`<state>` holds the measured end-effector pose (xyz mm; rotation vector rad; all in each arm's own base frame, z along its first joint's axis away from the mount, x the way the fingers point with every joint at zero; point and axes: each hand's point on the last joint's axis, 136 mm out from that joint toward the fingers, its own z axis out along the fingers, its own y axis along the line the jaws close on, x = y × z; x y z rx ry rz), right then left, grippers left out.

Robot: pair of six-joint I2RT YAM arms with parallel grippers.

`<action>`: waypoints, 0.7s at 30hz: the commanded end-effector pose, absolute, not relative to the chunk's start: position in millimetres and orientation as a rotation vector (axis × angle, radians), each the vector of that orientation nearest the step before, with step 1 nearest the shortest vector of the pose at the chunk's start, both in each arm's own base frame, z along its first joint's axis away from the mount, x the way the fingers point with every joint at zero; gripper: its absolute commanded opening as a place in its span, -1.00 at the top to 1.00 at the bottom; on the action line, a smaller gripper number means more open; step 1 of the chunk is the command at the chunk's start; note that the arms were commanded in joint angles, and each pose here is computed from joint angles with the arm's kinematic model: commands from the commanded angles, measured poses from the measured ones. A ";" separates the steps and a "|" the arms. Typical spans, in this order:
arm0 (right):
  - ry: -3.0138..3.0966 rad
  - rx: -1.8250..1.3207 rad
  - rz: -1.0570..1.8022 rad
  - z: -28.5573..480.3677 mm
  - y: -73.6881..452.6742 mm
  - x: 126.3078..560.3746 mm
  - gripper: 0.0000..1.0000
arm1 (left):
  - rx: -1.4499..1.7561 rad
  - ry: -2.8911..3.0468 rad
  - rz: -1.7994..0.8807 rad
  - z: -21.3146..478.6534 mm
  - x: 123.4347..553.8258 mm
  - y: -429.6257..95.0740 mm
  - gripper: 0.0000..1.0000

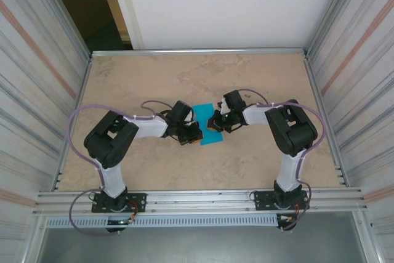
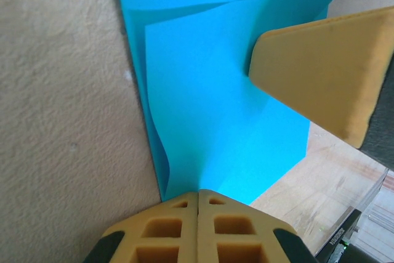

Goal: Fold a paper plane with a square sheet of paper (pick it up from the middle)
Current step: Fold the triangle a second time at the center of the table.

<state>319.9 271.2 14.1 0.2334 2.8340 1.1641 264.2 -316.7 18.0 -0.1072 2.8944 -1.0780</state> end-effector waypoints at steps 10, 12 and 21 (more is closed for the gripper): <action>2.809 -0.057 0.991 50.8 271.0 298.6 1.00 | -0.149 3.039 -0.864 -17.3 240.8 -288.6 1.00; 2.845 -0.060 0.974 40.5 272.0 288.6 1.00 | -0.147 3.033 -0.867 -15.6 241.1 -288.6 1.00; 2.889 -0.070 0.986 21.8 282.3 282.7 1.00 | -0.140 3.015 -0.885 -12.5 242.2 -290.0 1.00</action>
